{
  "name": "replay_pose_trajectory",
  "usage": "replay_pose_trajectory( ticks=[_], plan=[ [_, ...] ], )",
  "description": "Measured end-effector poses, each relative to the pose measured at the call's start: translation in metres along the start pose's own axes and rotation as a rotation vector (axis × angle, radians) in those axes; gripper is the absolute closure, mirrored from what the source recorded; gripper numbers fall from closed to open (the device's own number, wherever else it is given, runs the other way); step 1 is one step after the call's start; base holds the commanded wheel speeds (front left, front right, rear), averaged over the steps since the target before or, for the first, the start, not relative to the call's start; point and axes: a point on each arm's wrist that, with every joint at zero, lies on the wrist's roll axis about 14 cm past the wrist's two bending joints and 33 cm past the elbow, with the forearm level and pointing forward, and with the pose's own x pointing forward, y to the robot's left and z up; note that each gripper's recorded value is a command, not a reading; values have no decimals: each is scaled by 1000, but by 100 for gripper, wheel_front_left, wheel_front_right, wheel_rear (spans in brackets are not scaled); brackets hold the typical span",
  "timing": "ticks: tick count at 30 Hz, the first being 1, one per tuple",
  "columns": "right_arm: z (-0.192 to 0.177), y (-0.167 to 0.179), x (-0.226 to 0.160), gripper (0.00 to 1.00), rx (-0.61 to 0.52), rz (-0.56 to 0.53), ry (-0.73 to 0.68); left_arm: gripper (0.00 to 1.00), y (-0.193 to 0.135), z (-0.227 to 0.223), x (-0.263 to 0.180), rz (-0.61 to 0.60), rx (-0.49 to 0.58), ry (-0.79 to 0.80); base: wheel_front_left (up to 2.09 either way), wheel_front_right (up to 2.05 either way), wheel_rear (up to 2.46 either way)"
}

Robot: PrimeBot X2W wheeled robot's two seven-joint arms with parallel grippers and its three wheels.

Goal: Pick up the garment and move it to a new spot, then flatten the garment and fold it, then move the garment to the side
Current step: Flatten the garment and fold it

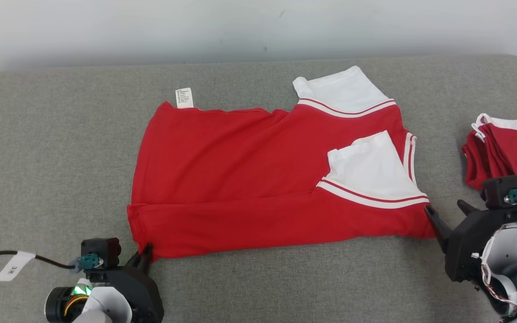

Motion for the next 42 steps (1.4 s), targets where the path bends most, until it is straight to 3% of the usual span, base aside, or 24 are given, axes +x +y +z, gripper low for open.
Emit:
replay_pose_trajectory(
  ticks=[12,25,29,39,40,41,42],
  plan=[
    [-48,12,22,0,61,-9,199,100,1,-2,4,-4,-2,-15,0,0,0],
    [-31,-2,16,0,112,-80,129,100,0,0,2,-6,11,-28,0,0,0],
    [-35,-9,14,0,97,-104,147,100,-1,0,3,-10,15,-26,0,0,0],
    [-58,13,28,0,110,-43,286,100,-2,-1,4,-15,15,-21,0,0,0],
    [-59,14,28,10,112,-41,290,100,-2,-1,4,-15,14,-21,0,0,0],
    [-59,14,28,55,116,-39,291,100,-2,-1,4,-15,12,-21,0,0,0],
    [-59,15,28,80,119,-36,291,100,-2,-1,3,-15,10,-21,0,0,0]
  ],
)
